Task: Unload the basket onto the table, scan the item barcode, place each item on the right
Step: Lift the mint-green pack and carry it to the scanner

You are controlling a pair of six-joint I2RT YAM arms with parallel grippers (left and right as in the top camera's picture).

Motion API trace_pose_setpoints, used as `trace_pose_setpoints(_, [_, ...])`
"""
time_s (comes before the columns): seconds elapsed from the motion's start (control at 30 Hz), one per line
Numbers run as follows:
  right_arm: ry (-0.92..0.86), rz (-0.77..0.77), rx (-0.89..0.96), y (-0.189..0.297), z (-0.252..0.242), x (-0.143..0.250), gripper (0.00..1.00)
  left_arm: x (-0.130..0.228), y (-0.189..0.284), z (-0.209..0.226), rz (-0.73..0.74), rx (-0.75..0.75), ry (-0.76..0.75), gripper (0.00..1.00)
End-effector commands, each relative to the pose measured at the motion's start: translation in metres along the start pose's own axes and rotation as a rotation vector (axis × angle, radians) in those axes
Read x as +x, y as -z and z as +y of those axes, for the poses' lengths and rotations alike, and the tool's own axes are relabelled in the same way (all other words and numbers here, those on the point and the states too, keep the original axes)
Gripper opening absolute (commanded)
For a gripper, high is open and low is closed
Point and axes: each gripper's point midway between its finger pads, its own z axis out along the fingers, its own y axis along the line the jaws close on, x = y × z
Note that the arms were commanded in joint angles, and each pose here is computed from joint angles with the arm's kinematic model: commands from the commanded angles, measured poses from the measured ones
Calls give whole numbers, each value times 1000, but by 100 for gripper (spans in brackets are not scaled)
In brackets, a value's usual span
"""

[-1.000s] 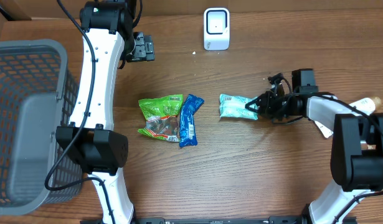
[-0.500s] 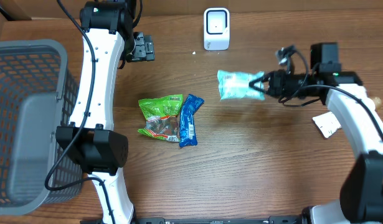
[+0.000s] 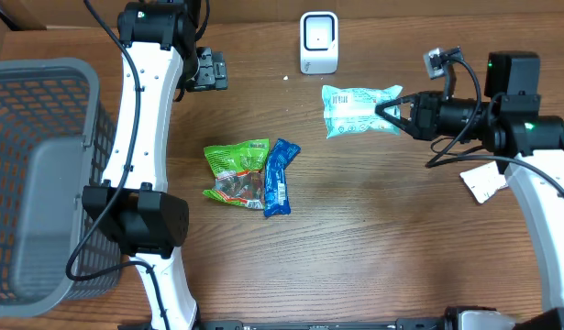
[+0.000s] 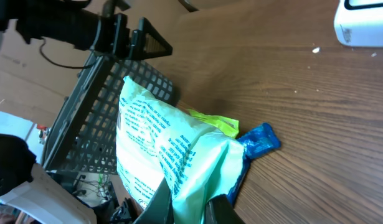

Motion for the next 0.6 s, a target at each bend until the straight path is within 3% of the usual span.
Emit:
trace_pose_setpoints(0.0, [77,-35,-30,11,23,-11,4,-5,13,0,-40,3,1,100])
trace_pose_setpoints(0.37, [81,-36,43,7,13,-12,4,-5,13,0,-40,3,1,100])
trace_pose_setpoints(0.57, [19,-93,503,-5,-41,-18,4,-5,13,0,-40,3,0,100])
